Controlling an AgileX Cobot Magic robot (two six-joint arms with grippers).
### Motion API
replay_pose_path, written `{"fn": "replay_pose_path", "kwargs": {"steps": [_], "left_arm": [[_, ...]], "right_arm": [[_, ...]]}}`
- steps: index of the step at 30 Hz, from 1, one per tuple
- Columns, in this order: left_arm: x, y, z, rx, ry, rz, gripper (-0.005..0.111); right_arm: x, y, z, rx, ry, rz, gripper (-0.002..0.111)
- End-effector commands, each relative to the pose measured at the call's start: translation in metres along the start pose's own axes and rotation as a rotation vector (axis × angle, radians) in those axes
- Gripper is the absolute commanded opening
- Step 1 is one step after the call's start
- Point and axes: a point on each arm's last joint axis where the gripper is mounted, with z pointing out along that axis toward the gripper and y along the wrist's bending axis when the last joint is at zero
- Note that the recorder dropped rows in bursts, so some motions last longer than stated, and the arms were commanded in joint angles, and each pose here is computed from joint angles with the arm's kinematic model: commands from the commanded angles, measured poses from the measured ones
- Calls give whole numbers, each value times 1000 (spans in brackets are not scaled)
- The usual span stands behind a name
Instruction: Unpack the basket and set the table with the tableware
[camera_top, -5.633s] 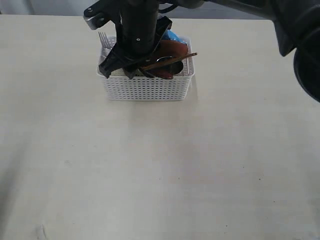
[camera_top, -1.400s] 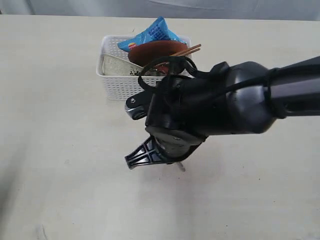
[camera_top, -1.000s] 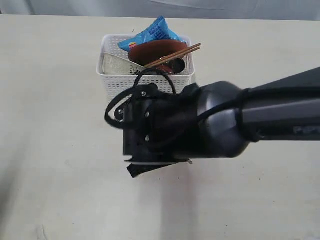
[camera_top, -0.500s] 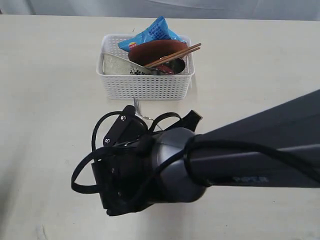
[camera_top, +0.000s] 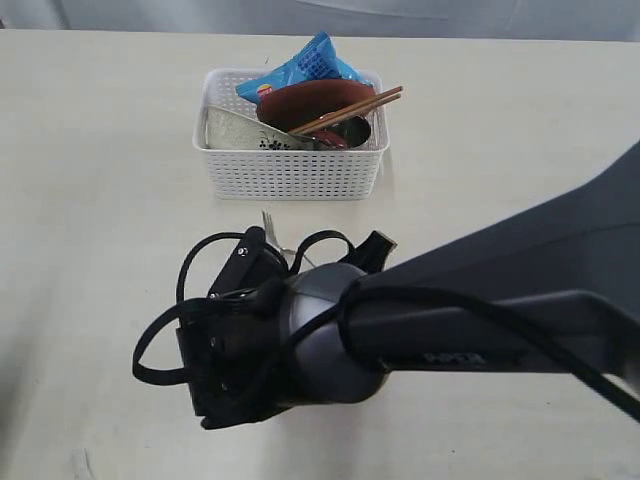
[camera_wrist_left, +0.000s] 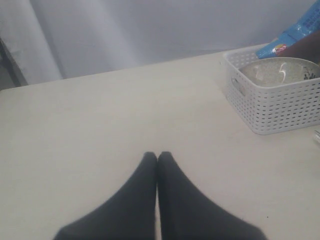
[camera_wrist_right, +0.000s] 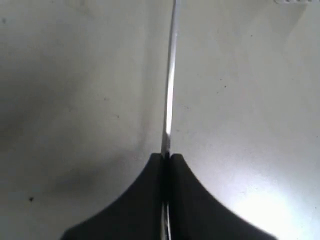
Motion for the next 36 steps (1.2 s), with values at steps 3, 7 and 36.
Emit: {"fn": "replay_pose_path", "kwargs": {"steps": [3,7,36], "left_arm": [[-1,0,0,1,-13,6,0],[-1,0,0,1,-13,6,0],[-1,0,0,1,-13,6,0]], "right_arm": [[-6,1,-6,-25,-2,-29,6],[-6,1,-5,-21,1,-43,31],[-67,-104,-14,-536,7,163,36]]}}
